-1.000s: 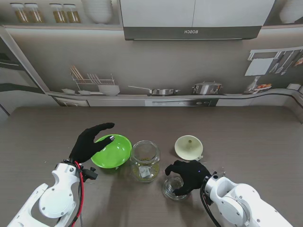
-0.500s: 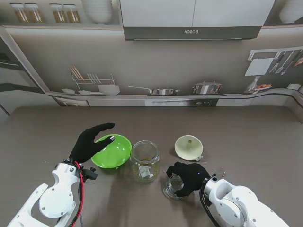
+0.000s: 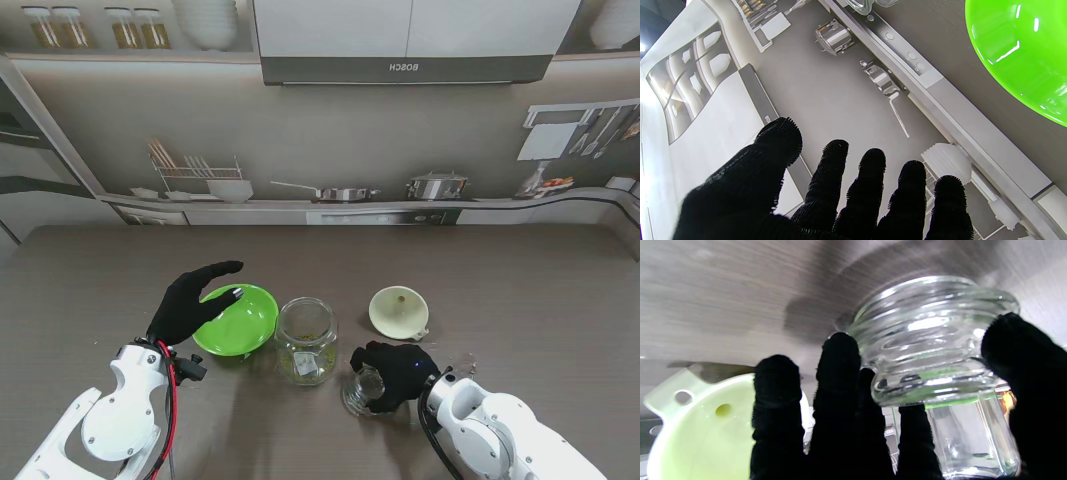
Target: Pour mung beans into a glass jar with a funnel
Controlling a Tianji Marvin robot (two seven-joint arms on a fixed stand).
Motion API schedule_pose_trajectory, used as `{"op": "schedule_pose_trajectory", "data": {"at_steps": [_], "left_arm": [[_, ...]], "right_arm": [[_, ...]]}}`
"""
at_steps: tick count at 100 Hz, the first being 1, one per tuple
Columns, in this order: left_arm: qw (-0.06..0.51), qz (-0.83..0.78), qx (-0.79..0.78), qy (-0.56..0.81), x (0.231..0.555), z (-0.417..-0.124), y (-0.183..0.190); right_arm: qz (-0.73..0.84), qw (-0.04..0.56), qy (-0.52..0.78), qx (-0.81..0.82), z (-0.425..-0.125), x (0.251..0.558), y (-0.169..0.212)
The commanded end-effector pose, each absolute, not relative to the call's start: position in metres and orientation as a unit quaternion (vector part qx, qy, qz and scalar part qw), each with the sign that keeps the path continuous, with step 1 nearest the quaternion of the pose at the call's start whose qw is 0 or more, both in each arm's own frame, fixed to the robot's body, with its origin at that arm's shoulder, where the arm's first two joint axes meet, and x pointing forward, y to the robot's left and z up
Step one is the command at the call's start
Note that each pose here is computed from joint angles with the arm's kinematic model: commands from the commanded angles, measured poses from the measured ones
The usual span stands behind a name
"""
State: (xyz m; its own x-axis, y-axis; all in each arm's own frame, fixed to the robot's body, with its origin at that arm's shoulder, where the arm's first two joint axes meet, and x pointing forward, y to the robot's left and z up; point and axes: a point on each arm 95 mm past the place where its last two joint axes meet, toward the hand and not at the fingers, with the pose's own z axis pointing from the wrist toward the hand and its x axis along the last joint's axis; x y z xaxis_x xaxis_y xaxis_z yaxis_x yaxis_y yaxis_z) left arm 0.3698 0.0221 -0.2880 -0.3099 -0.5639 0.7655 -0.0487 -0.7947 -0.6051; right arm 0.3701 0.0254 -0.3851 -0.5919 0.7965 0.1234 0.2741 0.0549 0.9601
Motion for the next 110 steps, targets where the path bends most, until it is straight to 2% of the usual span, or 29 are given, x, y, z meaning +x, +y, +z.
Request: {"op": "schedule_pose_trajectory", "data": {"at_steps": [1, 63, 110], "left_arm": [[0.162, -0.760, -0.566, 0.277, 0.369, -0.289, 0.020], [0.158, -0.756, -0.570, 0.281, 0.369, -0.289, 0.020], [0.158, -0.755, -0.572, 0.280, 0.369, -0.289, 0.020]], "right_arm": [[0.551, 0.213, 0.701, 0.401, -0.405, 0.361, 0.023], [0.560, 0.179, 0.690, 0.421, -0.425, 0.357, 0.018], [0.581, 0.204, 0.661, 0.428, -0.394, 0.369, 0.019]]}}
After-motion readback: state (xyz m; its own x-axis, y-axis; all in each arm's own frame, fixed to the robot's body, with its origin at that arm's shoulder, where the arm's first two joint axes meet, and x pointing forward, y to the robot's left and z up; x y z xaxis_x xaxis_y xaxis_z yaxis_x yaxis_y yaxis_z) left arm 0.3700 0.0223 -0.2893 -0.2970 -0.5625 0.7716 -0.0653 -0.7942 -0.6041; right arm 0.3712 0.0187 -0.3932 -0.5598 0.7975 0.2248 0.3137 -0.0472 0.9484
